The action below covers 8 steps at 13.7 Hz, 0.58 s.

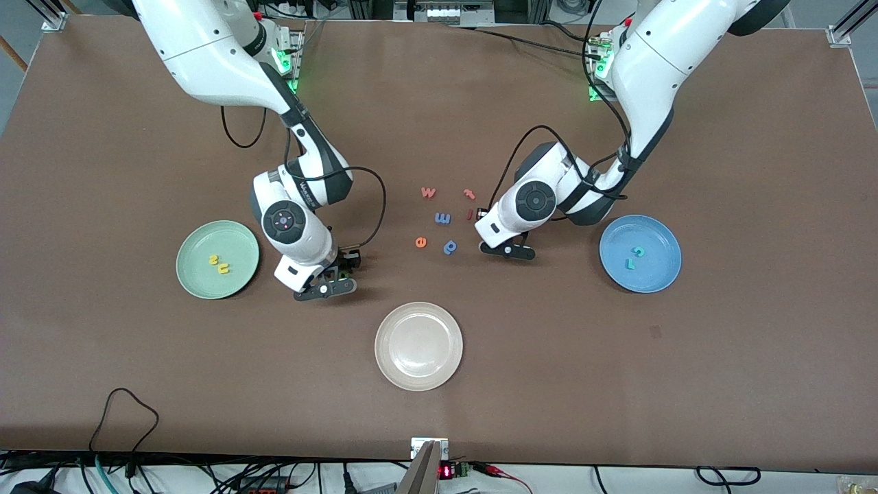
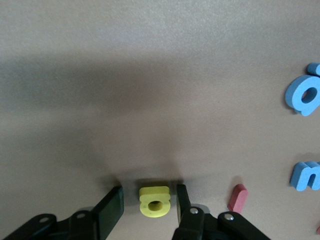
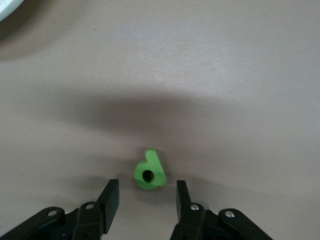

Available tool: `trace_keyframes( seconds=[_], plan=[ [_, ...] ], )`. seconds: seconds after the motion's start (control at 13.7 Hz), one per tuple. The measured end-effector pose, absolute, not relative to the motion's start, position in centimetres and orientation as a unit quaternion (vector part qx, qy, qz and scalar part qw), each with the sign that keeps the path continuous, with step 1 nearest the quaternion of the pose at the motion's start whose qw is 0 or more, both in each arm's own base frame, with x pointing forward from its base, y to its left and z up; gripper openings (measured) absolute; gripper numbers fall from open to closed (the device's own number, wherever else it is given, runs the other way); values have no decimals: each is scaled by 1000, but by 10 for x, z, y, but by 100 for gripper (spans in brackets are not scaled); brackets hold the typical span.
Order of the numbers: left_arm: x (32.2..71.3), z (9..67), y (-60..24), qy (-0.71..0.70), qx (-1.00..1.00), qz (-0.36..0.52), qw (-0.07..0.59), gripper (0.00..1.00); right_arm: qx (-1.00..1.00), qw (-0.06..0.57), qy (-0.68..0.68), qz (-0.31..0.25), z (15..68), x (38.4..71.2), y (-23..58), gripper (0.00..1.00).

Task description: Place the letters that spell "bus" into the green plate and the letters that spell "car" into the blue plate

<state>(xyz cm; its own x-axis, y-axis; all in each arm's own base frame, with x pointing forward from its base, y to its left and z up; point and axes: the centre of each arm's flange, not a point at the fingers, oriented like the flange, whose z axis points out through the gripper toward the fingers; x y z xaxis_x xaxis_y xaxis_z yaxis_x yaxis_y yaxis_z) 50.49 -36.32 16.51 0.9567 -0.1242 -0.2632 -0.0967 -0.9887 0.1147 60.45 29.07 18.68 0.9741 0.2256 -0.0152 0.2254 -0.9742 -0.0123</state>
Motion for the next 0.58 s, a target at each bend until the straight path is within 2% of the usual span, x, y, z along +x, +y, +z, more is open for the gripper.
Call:
trace_keyframes(
  seconds=[0.07,0.44,0.51,0.58],
  plan=[
    [504,165,-364,-57,988,-136,50,46,-993,5,-116,8,183,603,292,55],
    [501,166,-370,-72,988,-129,44,39,-992,6,-128,6,176,602,295,55],
    [501,167,-371,-73,988,-128,45,32,-992,6,-128,6,176,603,295,55],
    [500,167,-371,-74,988,-128,45,30,-992,6,-129,6,176,603,295,54]
  ],
)
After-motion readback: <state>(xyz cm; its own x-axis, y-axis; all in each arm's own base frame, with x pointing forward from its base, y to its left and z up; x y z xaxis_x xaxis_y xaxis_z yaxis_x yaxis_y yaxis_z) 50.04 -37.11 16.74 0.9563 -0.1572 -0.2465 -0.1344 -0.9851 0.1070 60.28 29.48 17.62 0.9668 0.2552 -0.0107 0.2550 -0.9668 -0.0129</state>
